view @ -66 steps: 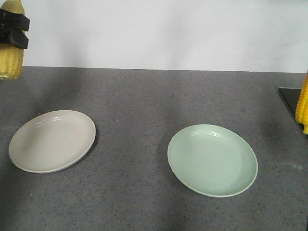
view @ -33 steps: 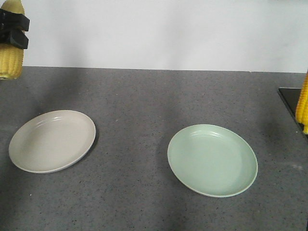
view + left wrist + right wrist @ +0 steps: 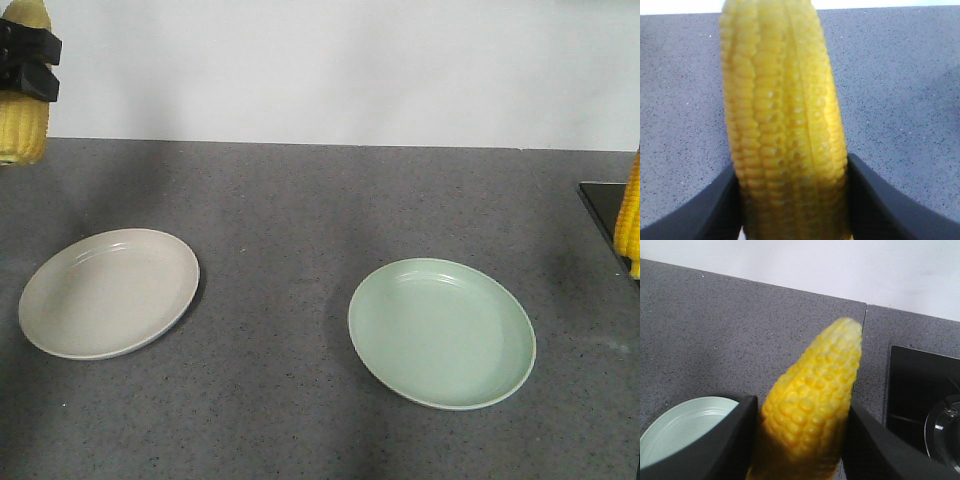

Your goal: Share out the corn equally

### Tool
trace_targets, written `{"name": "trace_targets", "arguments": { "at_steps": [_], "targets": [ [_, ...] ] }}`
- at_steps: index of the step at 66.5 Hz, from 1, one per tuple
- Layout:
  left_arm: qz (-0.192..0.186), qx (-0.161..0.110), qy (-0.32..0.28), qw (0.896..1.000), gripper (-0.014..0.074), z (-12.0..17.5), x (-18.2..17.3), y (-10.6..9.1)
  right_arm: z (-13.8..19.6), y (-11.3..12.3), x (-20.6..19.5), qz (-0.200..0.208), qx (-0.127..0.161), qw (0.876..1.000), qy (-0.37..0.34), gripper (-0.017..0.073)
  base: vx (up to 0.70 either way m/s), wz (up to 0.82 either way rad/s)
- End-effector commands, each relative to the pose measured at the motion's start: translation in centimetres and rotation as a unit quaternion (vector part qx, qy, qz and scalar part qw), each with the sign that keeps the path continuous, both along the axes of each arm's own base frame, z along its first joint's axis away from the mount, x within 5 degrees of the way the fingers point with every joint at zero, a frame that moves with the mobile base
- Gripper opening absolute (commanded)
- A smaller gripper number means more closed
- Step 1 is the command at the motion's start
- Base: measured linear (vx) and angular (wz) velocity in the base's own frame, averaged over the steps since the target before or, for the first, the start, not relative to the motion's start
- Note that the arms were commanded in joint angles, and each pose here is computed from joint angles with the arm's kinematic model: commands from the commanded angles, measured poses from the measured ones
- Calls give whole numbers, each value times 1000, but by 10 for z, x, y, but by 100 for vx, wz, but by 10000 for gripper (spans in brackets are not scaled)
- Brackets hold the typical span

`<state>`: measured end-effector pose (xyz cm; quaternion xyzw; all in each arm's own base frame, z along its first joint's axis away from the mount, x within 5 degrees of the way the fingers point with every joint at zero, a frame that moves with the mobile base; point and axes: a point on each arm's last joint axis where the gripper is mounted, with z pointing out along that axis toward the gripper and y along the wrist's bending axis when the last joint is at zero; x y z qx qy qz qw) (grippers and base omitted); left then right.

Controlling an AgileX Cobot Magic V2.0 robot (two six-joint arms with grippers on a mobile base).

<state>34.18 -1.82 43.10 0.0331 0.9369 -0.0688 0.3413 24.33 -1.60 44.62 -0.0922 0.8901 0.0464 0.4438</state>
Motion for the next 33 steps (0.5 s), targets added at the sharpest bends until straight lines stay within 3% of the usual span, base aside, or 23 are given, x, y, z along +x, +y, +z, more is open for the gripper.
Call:
{"name": "trace_targets", "arguments": {
  "at_steps": [1, 33],
  "targets": [
    [2, -11, -60, 998, 38, 25, -11, -1, 18, 0, -6, -7, 0, 998, -55, 133, 0, 0],
    [2, -11, -60, 998, 38, 25, -11, -1, 18, 0, -6, -7, 0, 998, -55, 133, 0, 0]
  ]
}}
